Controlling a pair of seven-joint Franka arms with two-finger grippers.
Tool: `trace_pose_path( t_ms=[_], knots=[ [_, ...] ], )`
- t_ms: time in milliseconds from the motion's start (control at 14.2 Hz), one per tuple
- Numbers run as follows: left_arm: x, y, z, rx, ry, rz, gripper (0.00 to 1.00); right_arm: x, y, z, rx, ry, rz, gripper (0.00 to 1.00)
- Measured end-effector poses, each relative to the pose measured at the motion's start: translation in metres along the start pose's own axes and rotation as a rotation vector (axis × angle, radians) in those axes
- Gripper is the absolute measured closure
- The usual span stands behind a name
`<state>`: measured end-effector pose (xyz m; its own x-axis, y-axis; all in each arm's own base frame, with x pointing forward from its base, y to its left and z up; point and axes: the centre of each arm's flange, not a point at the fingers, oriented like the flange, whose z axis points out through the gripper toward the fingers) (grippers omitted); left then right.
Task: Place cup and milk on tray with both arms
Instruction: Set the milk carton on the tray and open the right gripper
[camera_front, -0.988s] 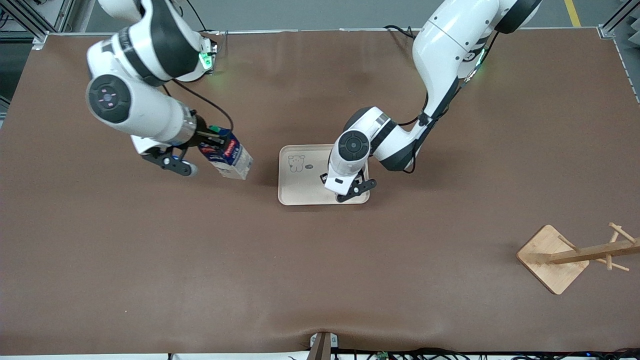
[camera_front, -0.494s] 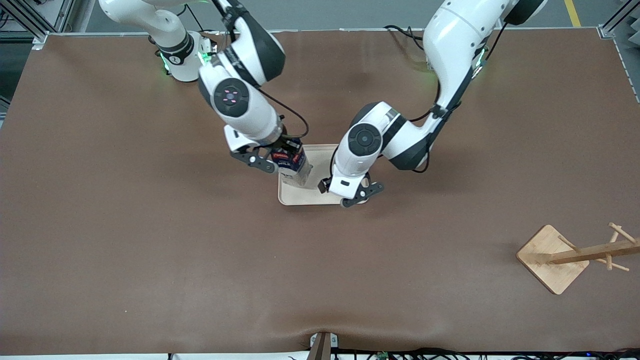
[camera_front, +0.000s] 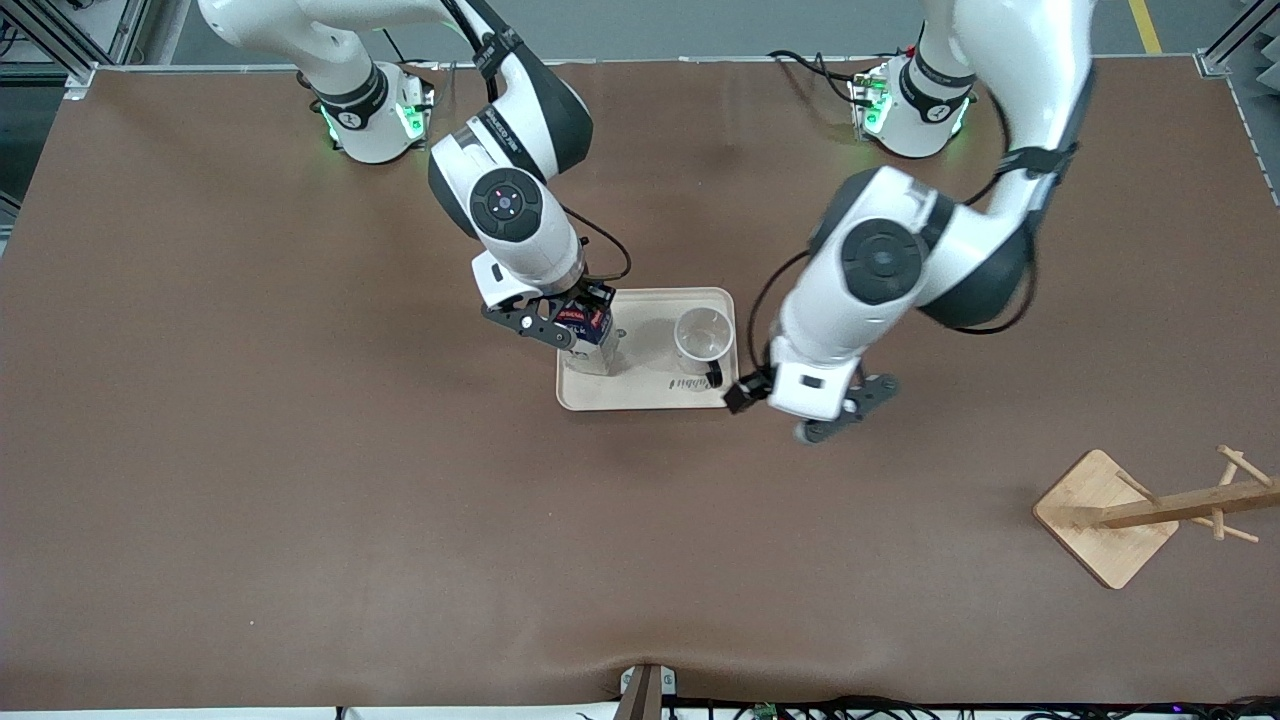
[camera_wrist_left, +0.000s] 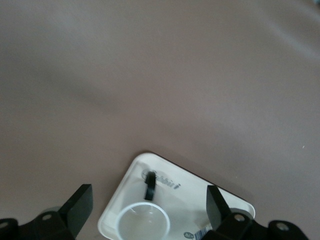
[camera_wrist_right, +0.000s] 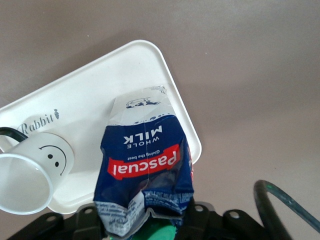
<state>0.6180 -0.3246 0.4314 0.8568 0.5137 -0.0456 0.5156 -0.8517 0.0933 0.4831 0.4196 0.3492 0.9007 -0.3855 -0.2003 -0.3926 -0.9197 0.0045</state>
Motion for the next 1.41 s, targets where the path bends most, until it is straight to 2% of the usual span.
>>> trace_pose_path(
  t_ms=[282,353,706,1059,1200,1412],
  knots=[
    [0.059,-0.056,-0.047,0.013,0.018,-0.004,0.0,-0.015,-0.006,0.011,-0.027,-0.012,-0.027,0.04],
    [0.069,-0.066,-0.056,0.011,0.025,0.007,0.0,-0.017,-0.007,0.012,-0.028,-0.012,-0.03,0.0],
    [0.097,-0.125,-0.105,0.06,0.013,0.049,0.0,-0.014,-0.006,0.011,-0.028,-0.01,-0.027,0.0],
    [0.132,-0.19,-0.146,0.068,0.026,0.156,0.0,-0.014,-0.008,-0.003,-0.031,-0.014,-0.029,0.0],
    [0.142,-0.204,-0.153,0.064,0.034,0.171,0.0,-0.013,-0.005,-0.047,-0.075,-0.046,-0.03,0.0],
    [0.143,-0.207,-0.162,0.063,0.036,0.172,0.0,0.013,0.022,-0.147,-0.074,-0.07,-0.023,0.0]
  ],
)
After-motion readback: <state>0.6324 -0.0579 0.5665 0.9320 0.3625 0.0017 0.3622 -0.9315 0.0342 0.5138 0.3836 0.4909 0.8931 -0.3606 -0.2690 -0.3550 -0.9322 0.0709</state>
